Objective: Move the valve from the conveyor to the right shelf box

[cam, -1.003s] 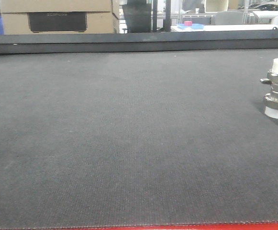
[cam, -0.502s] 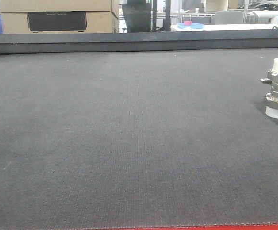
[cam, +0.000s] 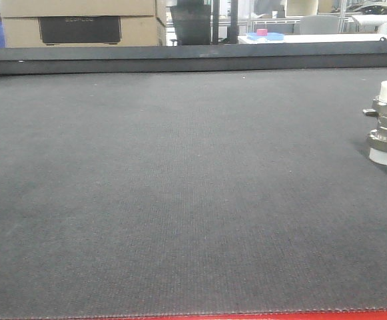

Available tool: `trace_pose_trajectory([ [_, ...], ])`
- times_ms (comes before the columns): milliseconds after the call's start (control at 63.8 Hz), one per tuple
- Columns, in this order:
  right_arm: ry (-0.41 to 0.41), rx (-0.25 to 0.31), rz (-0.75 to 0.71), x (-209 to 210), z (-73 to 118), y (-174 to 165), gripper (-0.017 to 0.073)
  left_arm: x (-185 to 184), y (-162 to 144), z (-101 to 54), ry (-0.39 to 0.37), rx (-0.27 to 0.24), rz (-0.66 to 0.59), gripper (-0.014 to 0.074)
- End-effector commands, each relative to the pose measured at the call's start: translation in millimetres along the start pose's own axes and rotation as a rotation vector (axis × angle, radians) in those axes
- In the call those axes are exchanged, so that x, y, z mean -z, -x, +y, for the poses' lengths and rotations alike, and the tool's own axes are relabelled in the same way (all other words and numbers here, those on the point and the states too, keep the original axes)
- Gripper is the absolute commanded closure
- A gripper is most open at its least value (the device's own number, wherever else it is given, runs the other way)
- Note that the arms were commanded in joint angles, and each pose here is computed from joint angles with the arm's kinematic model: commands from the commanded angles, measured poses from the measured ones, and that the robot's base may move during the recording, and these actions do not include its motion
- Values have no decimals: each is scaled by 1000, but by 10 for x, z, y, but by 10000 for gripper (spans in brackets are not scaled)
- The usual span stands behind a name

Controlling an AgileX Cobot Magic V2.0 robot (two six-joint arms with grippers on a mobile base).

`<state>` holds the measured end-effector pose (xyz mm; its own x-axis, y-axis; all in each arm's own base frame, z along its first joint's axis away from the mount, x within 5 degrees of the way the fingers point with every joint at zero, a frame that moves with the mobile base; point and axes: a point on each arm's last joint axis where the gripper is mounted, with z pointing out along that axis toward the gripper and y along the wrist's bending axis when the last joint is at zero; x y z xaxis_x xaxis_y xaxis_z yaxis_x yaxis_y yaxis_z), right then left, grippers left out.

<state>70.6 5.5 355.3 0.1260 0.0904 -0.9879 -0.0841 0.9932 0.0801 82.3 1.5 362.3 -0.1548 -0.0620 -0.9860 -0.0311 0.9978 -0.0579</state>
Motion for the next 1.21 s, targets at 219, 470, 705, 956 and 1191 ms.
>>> trace_pose_trajectory([
  [219, -18, 41, 319, -559, 7, 190, -9, -426, 252, -123, -85, 14, 363, 5],
  [470, 13, 119, 688, -1325, 36, 398, -9, -738, 322, -200, -116, -4, 568, 5],
  [705, 84, 168, 1008, -2029, 133, 206, -9, -851, 278, -210, -114, -10, 617, 5],
  [956, 98, 164, 1253, -2511, 133, -405, -9, -865, 271, -191, -99, -31, 621, 5],
  [1191, 96, 157, 1374, -2788, 100, -980, -9, -865, 270, -184, -93, -39, 622, 5],
])
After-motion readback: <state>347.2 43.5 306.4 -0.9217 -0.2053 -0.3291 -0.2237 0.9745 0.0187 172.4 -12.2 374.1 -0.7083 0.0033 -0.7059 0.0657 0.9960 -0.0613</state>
